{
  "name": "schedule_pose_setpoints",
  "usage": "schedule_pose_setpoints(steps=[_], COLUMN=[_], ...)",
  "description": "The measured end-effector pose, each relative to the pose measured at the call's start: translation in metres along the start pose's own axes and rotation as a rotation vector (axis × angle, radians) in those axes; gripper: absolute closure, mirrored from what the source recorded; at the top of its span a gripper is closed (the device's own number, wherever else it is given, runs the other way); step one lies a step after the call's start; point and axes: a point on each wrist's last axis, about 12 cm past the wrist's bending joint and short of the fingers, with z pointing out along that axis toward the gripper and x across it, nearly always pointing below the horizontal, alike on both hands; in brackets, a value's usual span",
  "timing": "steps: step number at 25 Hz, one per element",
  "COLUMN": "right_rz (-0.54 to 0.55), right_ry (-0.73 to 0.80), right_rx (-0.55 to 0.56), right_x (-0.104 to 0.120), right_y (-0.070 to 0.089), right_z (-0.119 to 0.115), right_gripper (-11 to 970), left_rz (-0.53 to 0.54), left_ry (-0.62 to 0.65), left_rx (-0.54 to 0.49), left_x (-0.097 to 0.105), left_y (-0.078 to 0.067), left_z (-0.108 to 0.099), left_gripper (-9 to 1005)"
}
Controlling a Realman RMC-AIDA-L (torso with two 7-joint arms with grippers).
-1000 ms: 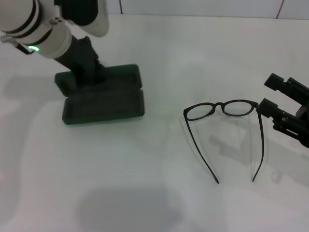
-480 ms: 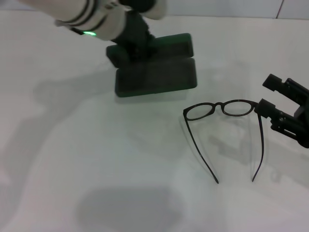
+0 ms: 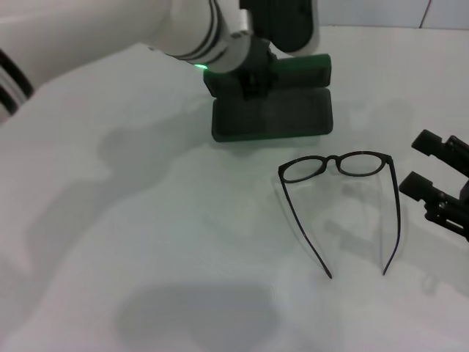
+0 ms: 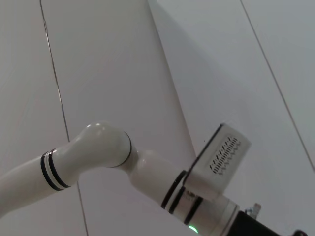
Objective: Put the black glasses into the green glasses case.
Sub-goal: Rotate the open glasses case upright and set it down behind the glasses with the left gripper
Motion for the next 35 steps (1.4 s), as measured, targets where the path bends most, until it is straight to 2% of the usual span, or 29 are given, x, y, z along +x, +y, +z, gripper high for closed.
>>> schedule_pose_setpoints(steps=[5, 13, 27, 35], right_rz=[-0.002, -0.008, -0.008, 0.033], right_ry=[0.007, 0.011, 0.019, 0.049], right_rx=[0.004, 0.012, 0.032, 0.062], right_x=[0.001, 0.002, 0.003, 0.005], right_y=[0.001, 0.0, -0.002, -0.007], right_z=[-0.002, -0.003, -0.004, -0.003], right_gripper=[212, 212, 212, 215], left_rz=[0.016, 0.041, 0.034, 0.02], left_ry=[0.017, 0.041, 0.063, 0.055], left_rx=[0.015, 0.045, 0.079, 0.079], left_x=[-0.005, -0.015, -0.024, -0.027], left_y=[-0.009, -0.018, -0.038, -0.039], left_z=[0.012, 0.021, 0.026, 0.024], left_gripper=[791, 786, 778, 774])
